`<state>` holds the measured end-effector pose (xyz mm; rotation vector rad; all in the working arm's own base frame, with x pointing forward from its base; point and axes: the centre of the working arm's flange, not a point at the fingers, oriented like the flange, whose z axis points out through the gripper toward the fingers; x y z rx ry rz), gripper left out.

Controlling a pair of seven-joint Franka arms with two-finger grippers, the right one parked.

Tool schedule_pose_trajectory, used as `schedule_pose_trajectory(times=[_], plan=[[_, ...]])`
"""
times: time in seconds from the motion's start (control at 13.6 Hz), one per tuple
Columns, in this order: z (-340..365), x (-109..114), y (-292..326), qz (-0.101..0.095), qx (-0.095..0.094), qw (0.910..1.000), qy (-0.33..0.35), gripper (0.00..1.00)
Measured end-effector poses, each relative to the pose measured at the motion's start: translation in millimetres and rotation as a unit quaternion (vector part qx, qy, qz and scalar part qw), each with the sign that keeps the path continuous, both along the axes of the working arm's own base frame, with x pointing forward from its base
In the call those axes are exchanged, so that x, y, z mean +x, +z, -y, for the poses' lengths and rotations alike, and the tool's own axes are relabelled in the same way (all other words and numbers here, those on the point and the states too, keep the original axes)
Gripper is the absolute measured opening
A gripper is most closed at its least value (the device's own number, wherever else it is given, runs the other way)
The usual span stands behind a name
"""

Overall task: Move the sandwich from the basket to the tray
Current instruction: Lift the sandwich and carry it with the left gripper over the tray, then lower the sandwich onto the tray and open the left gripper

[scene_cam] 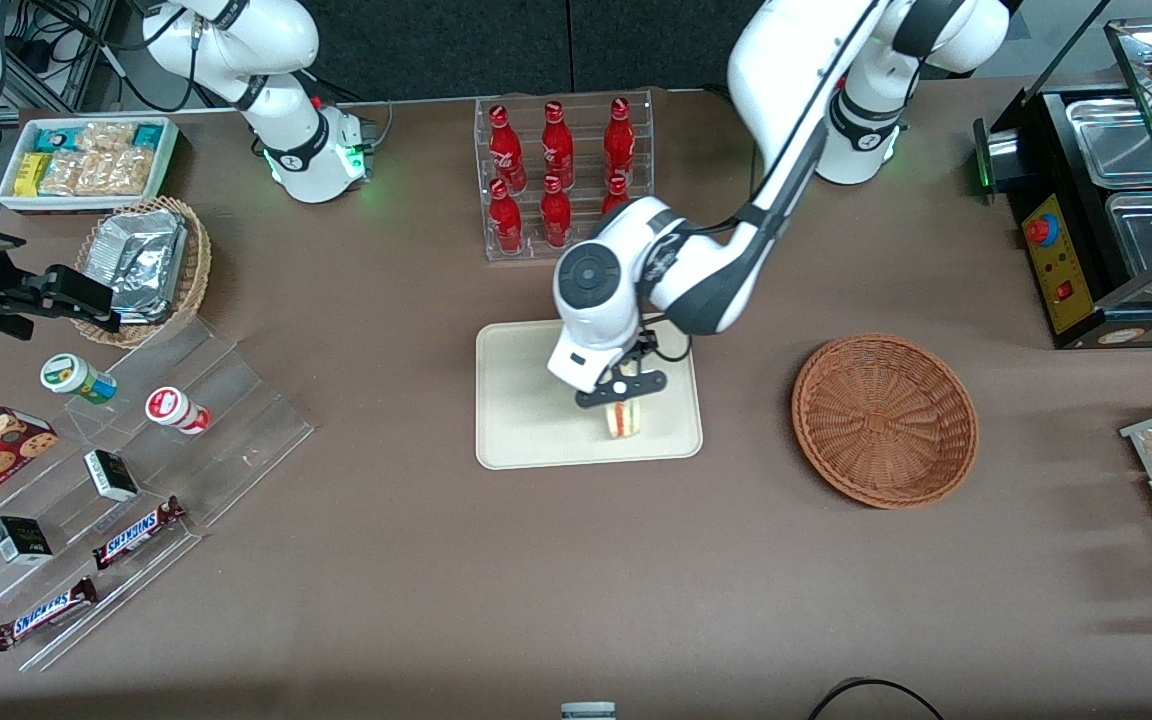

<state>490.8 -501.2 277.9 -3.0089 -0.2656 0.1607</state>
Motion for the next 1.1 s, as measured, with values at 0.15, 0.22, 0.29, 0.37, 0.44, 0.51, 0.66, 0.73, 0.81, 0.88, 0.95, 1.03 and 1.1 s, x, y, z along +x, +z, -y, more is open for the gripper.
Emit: schedule_pose_trajectory(times=[0.15,0.22,0.29,0.37,0.44,0.51,0.66,0.73,0.81,0.88,0.95,1.03,1.1], plan=[[16.1,-11.8,-10.7,-0.003,0.002,0.9999,-0.014,0.15],[21.6,-17.2,-14.5,-0.004,0.004,0.9998,-0.020,0.15],[25.8,-21.8,-18.3,-0.006,0.005,0.9997,-0.024,0.15],[28.5,-25.1,-21.7,-0.008,0.007,0.9996,-0.027,0.15],[31.1,-28.2,-24.9,-0.009,0.008,0.9995,-0.031,0.15],[34.0,-31.3,-28.2,-0.009,0.008,0.9994,-0.034,0.15],[39.9,-35.0,-35.2,-0.005,0.003,0.9992,-0.038,0.15],[41.7,-35.4,-38.4,-0.002,0.000,0.9992,-0.039,0.15],[42.3,-35.6,-41.4,-0.002,0.000,0.9992,-0.040,0.18],[42.3,-35.5,-44.3,-0.003,0.000,0.9992,-0.040,0.25],[42.3,-35.4,-47.2,-0.003,0.000,0.9992,-0.040,0.36],[42.5,-35.1,-49.5,-0.003,0.000,0.9992,-0.040,0.47],[42.8,-34.7,-49.7,-0.002,-0.001,0.9992,-0.039,0.58]])
